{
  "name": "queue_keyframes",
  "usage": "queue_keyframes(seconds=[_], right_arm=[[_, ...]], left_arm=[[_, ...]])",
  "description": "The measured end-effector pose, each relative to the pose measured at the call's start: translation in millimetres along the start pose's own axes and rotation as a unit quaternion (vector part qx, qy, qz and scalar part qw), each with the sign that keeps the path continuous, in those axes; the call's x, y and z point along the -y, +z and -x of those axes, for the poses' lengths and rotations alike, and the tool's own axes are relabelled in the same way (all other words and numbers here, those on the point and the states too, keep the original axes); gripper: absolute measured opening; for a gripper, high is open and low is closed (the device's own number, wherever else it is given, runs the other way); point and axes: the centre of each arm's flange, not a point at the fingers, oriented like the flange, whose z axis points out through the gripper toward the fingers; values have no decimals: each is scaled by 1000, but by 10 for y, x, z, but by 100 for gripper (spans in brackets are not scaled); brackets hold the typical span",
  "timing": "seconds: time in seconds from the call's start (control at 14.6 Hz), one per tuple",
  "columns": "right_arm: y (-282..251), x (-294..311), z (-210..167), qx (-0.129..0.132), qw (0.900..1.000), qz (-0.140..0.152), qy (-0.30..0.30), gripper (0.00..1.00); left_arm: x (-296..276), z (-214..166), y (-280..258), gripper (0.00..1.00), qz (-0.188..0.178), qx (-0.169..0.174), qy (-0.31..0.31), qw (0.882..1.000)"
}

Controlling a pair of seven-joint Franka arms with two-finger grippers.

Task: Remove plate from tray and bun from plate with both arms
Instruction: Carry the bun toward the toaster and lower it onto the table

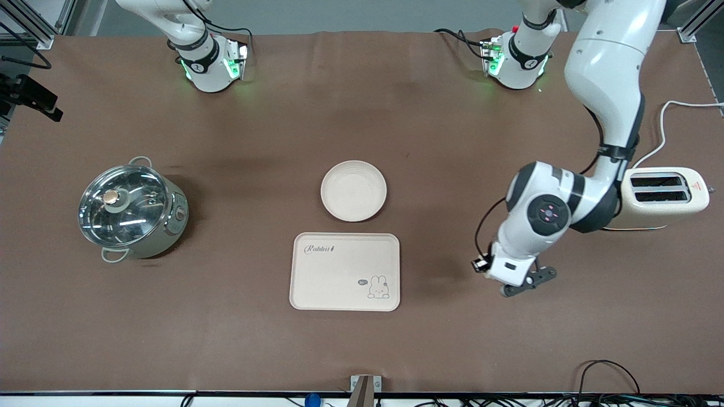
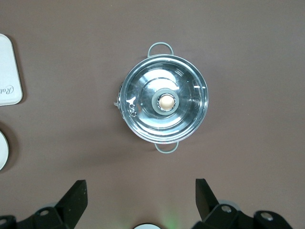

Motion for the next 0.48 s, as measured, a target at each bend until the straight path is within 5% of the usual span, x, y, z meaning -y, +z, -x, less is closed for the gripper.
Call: queue_keyframes(seconds=[0.27,0.48], right_arm=[[-80,46,4,-9,1000,1,-4,100],[-130,83,-19,-15,1000,2,-6,100]], left_arm=[[175,-12,415,40,-16,28,-6,999],[213,5,529,63,-20,36,-8,999]])
